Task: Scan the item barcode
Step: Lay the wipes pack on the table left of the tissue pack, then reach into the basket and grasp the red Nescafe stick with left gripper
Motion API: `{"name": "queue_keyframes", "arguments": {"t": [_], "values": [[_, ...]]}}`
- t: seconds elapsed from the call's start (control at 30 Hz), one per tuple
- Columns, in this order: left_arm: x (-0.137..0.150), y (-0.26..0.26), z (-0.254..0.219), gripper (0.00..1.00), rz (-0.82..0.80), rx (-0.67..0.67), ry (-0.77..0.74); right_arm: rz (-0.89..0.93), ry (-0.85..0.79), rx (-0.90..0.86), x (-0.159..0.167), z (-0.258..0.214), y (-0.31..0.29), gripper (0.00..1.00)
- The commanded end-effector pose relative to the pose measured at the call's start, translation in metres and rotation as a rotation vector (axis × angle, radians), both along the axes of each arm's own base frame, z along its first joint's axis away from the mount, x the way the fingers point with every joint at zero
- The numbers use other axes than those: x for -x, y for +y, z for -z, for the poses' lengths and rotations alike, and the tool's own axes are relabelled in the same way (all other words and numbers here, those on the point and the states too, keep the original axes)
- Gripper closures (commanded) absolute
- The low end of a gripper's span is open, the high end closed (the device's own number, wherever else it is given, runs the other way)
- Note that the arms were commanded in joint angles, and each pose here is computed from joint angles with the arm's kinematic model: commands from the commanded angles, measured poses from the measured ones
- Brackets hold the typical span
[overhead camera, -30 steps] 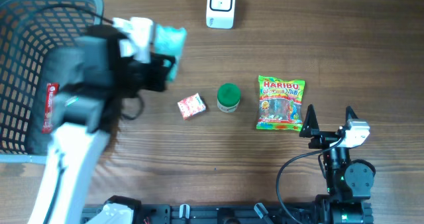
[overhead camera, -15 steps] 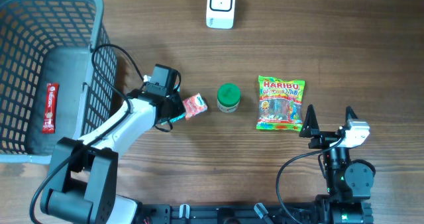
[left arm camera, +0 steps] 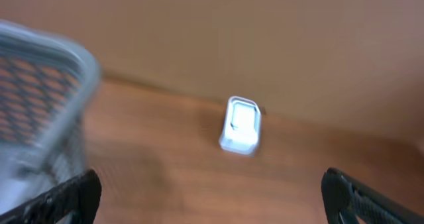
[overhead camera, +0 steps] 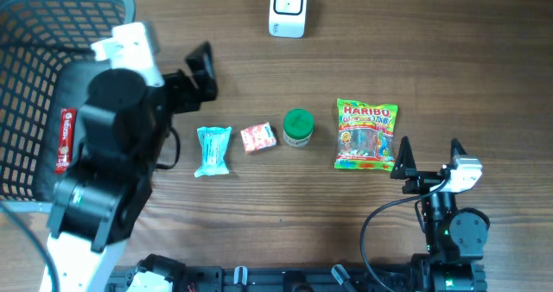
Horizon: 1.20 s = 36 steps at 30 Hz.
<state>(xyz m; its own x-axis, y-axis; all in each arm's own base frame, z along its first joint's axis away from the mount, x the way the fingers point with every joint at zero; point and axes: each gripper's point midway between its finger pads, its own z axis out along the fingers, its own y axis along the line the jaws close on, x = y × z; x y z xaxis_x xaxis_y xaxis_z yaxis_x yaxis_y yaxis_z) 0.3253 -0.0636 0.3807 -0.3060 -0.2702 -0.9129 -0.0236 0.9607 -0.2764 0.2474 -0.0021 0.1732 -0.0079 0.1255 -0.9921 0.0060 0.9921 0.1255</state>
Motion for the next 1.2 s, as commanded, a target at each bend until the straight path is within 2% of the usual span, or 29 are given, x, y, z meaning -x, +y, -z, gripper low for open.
{"name": "queue_keyframes", "arguments": {"t": [0.0, 0.07, 0.13, 0.27, 0.37, 0.43, 0.53, 0.63, 0.8, 0.87, 0.9, 0.97, 1.07, 1.13, 1.17], "values": [[0.014, 0.059, -0.042, 0.00, -0.306, -0.093, -0.154, -0.016, -0.007, 0.014, 0.000, -0.001, 0.003, 0.00], [0.028, 0.097, -0.067, 0.00, -0.501, -0.078, -0.249, -0.016, -0.007, 0.015, 0.000, -0.001, 0.003, 0.00], [0.036, 0.130, -0.074, 0.00, -0.641, -0.081, -0.278, -0.016, -0.007, 0.015, 0.000, -0.001, 0.003, 0.00], [0.048, 0.196, -0.066, 0.00, -0.877, -0.116, -0.242, -0.016, -0.007, 0.014, 0.000, -0.001, 0.003, 0.00], [0.055, 0.248, -0.030, 0.00, -1.046, -0.055, -0.145, -0.016, -0.008, 0.015, 0.000, -0.001, 0.003, 0.00], [0.043, 0.266, 0.017, 0.00, -1.034, 0.045, 0.005, -0.016, -0.007, 0.015, 0.000, -0.001, 0.003, 0.00], [0.029, 0.287, 0.068, 0.00, -1.055, 0.182, 0.131, -0.016, -0.007, 0.014, 0.000, -0.001, 0.003, 0.00], [0.011, 0.303, 0.124, 0.00, -1.059, 0.232, 0.288, -0.016, -0.007, 0.015, 0.000, -0.001, 0.003, 0.00], [0.002, 0.307, 0.213, 0.00, -1.056, 0.216, 0.577, -0.016, -0.007, 0.015, 0.000, -0.001, 0.003, 0.00], [-0.003, 0.308, 0.255, 0.09, -1.003, 0.163, 0.717, -0.016, -0.007, 0.014, 0.000, -0.001, 0.003, 0.00], [-0.005, 0.308, 0.275, 0.15, -0.964, 0.130, 0.781, -0.016, -0.007, 0.015, 0.000, -0.001, 0.003, 0.00], [-0.008, 0.304, 0.311, 0.20, -0.854, 0.069, 0.900, -0.016, -0.007, 0.014, 0.000, -0.001, 0.003, 0.00], [-0.030, 0.288, 0.339, 0.25, -0.560, -0.002, 0.950, -0.016, -0.007, 0.015, 0.000, -0.001, 0.003, 0.00], [-0.029, 0.290, 0.342, 0.00, -0.470, -0.082, 0.964, -0.016, -0.007, 0.015, 0.000, -0.001, 0.003, 0.00], [-0.027, 0.294, 0.342, 0.00, -0.457, -0.099, 0.970, -0.016, -0.007, 0.015, 0.000, -0.001, 0.003, 0.00]]}}
